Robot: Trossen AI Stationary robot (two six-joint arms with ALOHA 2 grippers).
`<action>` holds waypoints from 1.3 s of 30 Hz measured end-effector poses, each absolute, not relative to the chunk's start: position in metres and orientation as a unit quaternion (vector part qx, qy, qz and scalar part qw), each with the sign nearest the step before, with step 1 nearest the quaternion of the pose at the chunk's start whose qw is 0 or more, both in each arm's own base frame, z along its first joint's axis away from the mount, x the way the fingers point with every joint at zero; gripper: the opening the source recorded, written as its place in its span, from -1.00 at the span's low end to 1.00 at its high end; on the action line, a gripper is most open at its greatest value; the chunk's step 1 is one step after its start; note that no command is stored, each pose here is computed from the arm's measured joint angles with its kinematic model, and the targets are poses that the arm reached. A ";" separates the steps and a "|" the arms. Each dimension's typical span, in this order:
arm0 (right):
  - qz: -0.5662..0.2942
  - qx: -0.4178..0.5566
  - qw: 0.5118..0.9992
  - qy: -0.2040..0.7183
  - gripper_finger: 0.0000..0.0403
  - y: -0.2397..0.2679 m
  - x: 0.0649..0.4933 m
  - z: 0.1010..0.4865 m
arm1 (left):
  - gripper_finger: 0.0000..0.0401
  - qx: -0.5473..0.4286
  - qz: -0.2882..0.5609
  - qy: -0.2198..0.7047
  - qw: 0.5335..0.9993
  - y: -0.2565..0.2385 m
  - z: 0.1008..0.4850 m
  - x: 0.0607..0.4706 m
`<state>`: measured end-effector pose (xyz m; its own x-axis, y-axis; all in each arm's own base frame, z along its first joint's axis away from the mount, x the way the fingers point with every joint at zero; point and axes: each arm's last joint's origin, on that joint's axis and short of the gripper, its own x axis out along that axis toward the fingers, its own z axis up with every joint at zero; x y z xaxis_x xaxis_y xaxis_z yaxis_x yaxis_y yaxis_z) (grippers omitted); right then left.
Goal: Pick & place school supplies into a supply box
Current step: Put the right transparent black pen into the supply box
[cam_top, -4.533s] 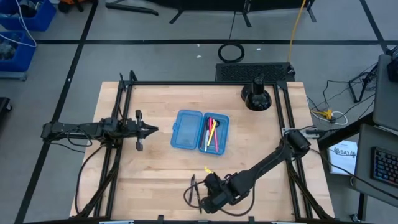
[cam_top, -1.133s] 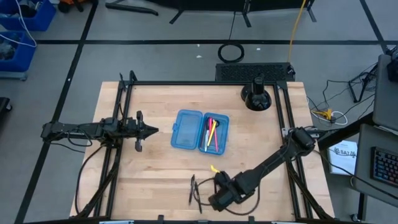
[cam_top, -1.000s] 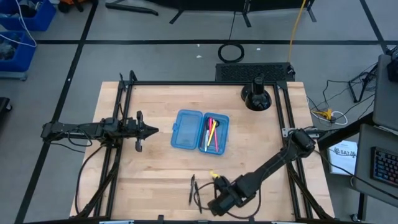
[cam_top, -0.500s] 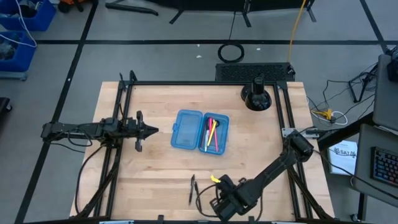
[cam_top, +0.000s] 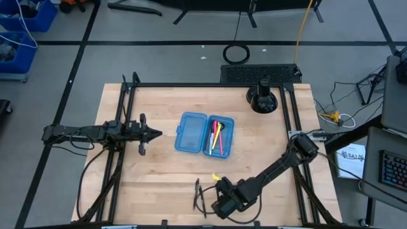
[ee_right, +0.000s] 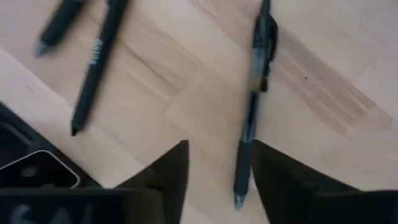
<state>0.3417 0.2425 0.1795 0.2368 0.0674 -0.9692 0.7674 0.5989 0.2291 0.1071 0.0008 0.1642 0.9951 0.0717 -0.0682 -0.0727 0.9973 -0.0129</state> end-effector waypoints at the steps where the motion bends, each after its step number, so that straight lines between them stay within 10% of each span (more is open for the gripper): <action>1: -0.255 0.368 0.689 0.570 -0.16 0.241 0.341 0.178 | -0.85 -0.003 0.036 0.034 0.999 0.001 0.164 0.107; 12: -0.255 0.368 0.662 0.601 0.03 0.230 0.326 0.139 | -0.85 0.006 0.064 0.048 0.997 0.002 0.161 0.107; 39: -0.285 0.298 0.584 0.699 -0.46 0.203 0.301 0.091 | -0.85 0.007 0.071 0.053 0.996 0.003 0.161 0.107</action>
<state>0.3007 0.2034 0.0907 -0.1412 0.0837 -0.9864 0.7501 0.6593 -0.0514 0.1066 0.0029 0.1606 0.9843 0.1425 -0.1041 -0.1412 0.9898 0.0207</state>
